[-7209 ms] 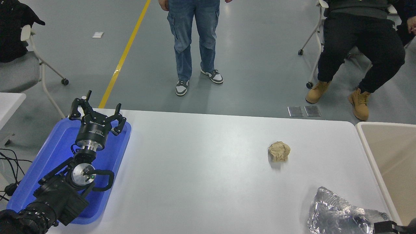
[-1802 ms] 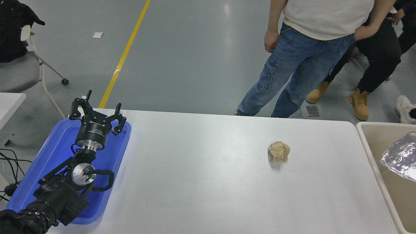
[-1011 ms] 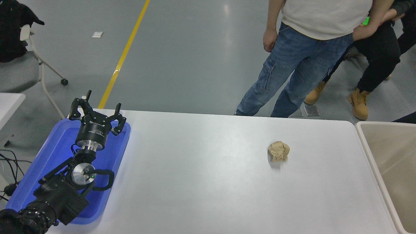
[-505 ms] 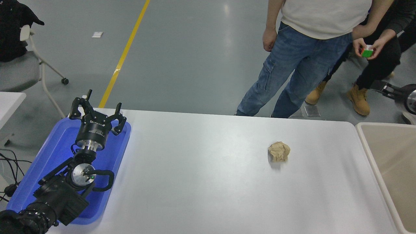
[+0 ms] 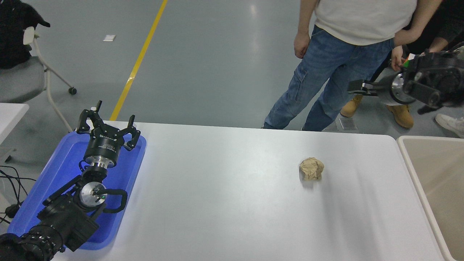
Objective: Pick up foil plate and place in dustbin
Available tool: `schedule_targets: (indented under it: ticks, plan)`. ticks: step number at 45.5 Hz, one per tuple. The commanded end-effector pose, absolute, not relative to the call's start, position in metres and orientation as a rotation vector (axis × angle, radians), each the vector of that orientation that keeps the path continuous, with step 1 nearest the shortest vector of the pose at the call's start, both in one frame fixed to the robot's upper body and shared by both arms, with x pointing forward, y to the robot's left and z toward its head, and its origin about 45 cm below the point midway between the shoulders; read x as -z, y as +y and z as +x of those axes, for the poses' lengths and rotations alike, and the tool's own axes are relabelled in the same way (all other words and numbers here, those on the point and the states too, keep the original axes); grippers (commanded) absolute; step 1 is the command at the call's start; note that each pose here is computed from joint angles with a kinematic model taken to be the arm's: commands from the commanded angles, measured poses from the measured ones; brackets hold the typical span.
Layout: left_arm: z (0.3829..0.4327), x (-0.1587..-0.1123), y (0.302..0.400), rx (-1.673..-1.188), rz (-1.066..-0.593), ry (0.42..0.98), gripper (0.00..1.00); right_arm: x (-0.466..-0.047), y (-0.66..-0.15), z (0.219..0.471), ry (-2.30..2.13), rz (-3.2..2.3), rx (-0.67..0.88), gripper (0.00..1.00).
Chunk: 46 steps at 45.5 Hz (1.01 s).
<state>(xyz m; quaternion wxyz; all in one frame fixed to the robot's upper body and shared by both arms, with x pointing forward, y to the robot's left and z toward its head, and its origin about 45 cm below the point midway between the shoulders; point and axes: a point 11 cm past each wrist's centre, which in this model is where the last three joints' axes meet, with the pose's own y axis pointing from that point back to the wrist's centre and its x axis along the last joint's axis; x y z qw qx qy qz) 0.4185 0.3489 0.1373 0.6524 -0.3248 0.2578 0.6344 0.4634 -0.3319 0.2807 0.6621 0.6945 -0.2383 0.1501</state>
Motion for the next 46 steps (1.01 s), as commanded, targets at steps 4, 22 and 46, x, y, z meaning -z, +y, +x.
schedule_targets:
  ticks: [4, 22, 46]
  plan:
    - [0.4180, -0.1366, 0.3492, -1.442, -0.736, 0.587, 1.00, -0.299, -0.304, 0.409, -0.308, 1.610, -0.191, 1.00]
    - [0.4180, -0.1366, 0.3492, -1.442, -0.736, 0.587, 1.00, -0.343, -0.286, 0.375, -0.226, 1.633, -0.147, 1.00]
    - [0.4180, -0.1366, 0.3492, -1.442, -0.736, 0.587, 1.00, -0.386, -0.276, 0.365, -0.173, 1.621, -0.141, 1.00]
